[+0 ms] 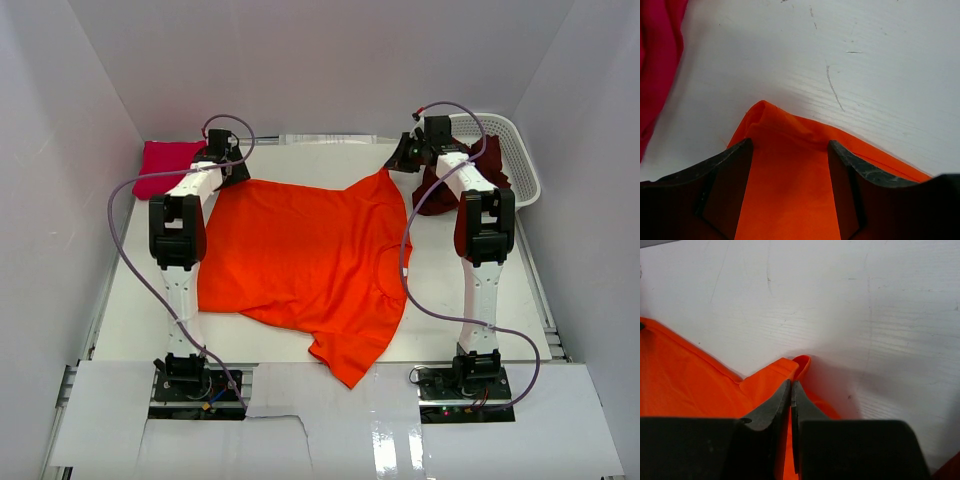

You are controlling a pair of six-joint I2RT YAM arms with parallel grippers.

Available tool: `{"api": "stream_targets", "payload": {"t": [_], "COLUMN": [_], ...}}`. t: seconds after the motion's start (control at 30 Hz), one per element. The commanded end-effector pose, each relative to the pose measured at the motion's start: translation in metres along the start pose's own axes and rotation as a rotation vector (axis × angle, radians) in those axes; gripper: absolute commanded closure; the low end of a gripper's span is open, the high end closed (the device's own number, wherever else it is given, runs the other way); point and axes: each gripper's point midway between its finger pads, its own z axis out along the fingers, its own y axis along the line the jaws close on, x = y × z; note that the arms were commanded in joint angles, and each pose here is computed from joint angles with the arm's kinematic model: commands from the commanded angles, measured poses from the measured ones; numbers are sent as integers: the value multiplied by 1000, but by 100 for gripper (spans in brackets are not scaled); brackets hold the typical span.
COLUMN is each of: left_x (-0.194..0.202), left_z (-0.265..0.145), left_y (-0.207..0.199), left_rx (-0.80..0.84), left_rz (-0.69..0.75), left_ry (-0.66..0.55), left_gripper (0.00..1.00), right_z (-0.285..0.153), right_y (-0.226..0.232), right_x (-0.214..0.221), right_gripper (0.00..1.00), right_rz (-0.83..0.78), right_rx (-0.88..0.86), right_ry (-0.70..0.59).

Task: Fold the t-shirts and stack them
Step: Grap the side of the flattened tshirt furthest away from the robot with both arms

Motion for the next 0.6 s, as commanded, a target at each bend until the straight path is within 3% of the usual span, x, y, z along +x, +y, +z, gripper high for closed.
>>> {"api": "stream_targets", "payload": {"t": [0.0, 0.1, 0.43, 0.57], "left_x": [-32, -38, -44, -39], "left_z": [-11, -8, -1, 3], "left_y": [-7, -4, 4, 5], "left_rx": [36, 34, 25, 39], "left_rz": [-41, -55, -88, -99], "left_ry": [-59, -66, -78, -59], "left_gripper": [28, 33, 35, 41], "right_z": [-5, -6, -4, -3], "right_y": [5, 5, 4, 3], "right_x": [-11, -11, -7, -5], "right_gripper": [92, 92, 92, 92], "right_rz": [-31, -33, -36, -30], "right_rx": [-24, -23, -22, -23], "right_ry": [-34, -35, -26, -22]}}
